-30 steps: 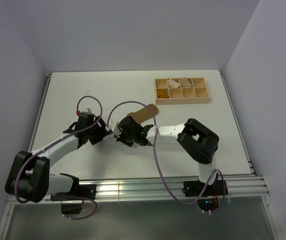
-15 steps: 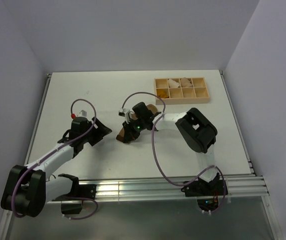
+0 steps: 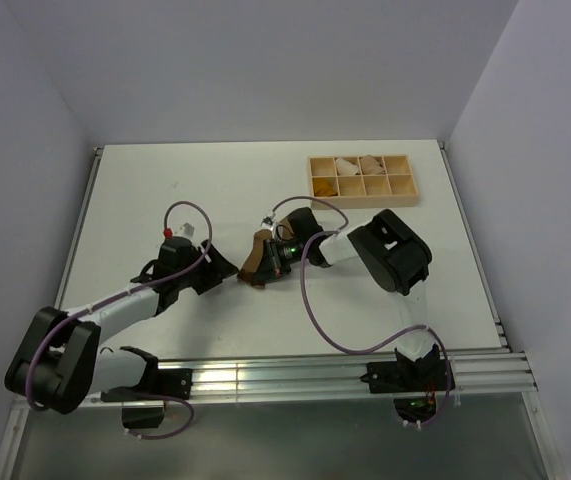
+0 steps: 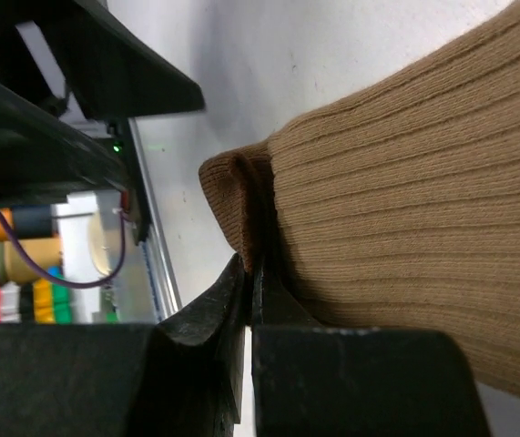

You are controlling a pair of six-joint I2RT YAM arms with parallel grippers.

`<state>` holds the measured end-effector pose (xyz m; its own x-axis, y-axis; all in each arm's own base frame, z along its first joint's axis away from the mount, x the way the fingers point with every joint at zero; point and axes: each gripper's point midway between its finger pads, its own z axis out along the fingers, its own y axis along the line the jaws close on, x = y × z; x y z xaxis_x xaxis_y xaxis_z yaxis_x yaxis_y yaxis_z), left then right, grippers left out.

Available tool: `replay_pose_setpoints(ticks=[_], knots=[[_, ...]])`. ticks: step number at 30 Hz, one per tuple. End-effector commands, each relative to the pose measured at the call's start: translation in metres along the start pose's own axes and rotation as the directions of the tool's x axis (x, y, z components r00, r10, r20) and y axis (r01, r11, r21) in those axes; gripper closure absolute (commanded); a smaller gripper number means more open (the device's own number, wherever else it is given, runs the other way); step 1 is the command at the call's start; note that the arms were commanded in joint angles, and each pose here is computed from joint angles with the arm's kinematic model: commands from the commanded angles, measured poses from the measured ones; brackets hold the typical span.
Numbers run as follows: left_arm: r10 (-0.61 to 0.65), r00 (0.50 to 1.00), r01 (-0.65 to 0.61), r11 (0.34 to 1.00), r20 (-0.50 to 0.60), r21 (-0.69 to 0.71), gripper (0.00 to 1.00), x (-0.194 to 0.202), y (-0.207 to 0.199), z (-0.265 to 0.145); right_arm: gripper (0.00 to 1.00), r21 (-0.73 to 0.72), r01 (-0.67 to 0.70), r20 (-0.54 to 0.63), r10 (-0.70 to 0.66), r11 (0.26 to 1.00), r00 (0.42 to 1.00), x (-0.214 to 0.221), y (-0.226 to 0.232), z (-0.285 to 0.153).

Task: Roll the socks
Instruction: Roll the sock at the center of the board.

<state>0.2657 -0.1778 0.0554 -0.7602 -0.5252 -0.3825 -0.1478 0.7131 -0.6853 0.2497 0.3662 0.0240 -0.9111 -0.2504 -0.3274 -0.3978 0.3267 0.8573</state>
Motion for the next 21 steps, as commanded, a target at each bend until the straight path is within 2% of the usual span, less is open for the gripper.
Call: replay_pose_setpoints(ticks=[1,16,21], knots=[[0.031,1.000,-0.031,0.999,-0.001,0.043,0.33,-0.001,-0.015,0.009,1.00,-0.045,-0.095,0.022,0.096,0.994,0.995,0.000,-0.001,0.004],[0.031,0.999,-0.032,0.999,-0.041,-0.031,0.45,0.013,0.002,0.036,1.00,-0.021,-0.126,0.016,0.126,0.992,0.992,0.003,-0.009,0.006],[0.025,0.999,-0.027,0.999,-0.044,-0.046,0.54,0.017,0.009,0.038,1.00,-0.016,-0.131,0.011,0.131,0.991,0.991,0.005,-0.011,0.007]])
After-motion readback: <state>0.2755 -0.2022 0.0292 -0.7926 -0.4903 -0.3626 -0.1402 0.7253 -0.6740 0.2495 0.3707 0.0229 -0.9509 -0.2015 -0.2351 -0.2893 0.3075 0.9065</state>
